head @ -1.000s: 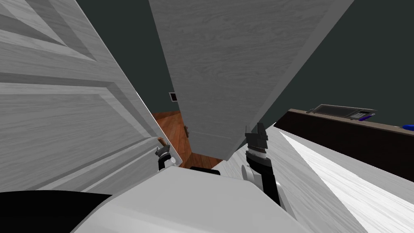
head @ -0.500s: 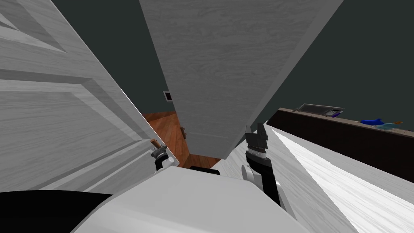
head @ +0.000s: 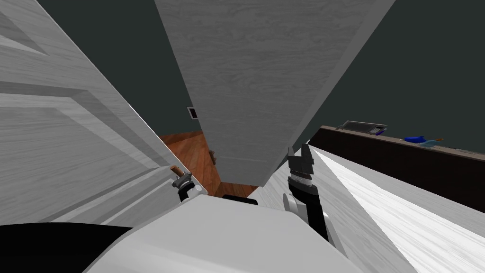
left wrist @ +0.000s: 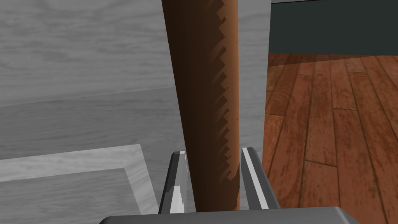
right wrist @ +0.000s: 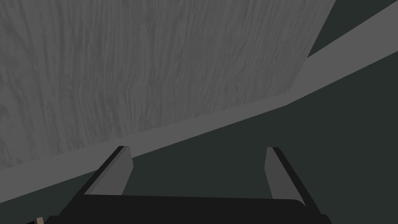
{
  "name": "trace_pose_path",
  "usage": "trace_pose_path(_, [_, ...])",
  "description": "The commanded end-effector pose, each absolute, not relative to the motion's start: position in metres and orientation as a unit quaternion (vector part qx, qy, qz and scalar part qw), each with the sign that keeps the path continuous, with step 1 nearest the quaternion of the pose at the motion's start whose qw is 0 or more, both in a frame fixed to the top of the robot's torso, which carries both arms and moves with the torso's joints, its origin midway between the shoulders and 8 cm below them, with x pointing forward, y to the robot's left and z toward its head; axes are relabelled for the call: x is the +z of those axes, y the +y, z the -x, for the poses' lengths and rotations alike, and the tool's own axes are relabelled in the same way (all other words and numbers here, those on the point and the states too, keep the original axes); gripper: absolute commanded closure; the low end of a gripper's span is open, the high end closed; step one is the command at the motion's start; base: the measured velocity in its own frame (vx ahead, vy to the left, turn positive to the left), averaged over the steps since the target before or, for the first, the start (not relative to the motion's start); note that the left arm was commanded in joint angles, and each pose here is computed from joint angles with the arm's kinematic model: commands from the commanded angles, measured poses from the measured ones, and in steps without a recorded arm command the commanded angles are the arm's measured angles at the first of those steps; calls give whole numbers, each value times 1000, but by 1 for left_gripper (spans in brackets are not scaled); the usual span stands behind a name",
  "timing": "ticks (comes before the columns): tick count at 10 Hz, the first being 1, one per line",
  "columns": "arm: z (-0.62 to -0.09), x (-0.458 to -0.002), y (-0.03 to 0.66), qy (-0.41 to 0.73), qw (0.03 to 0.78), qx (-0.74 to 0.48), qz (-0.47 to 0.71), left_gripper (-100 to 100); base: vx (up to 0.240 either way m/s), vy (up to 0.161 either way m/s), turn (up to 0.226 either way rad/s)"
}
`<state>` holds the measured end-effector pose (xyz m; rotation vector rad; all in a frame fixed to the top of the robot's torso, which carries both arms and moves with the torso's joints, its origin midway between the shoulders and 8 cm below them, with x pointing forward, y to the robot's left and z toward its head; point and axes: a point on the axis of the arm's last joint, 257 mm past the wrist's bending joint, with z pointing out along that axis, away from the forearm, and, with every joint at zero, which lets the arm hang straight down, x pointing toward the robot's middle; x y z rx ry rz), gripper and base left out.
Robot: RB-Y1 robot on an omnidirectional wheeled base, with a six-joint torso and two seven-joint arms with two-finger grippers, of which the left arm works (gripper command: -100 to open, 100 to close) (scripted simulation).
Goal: Push the door open
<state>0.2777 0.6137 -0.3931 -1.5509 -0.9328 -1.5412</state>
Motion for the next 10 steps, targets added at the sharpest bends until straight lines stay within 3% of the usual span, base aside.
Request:
trace_pose_path(1, [-265,-389,622,-369,383,-598,600,100,22,7,-48])
trace_pose_path(6, [-245,-394,631,-396,395,-581,591,100,36,12,-99])
trace_pose_path(10, [-208,-390,649,-428,435,-559,561,100,-12,135,-147])
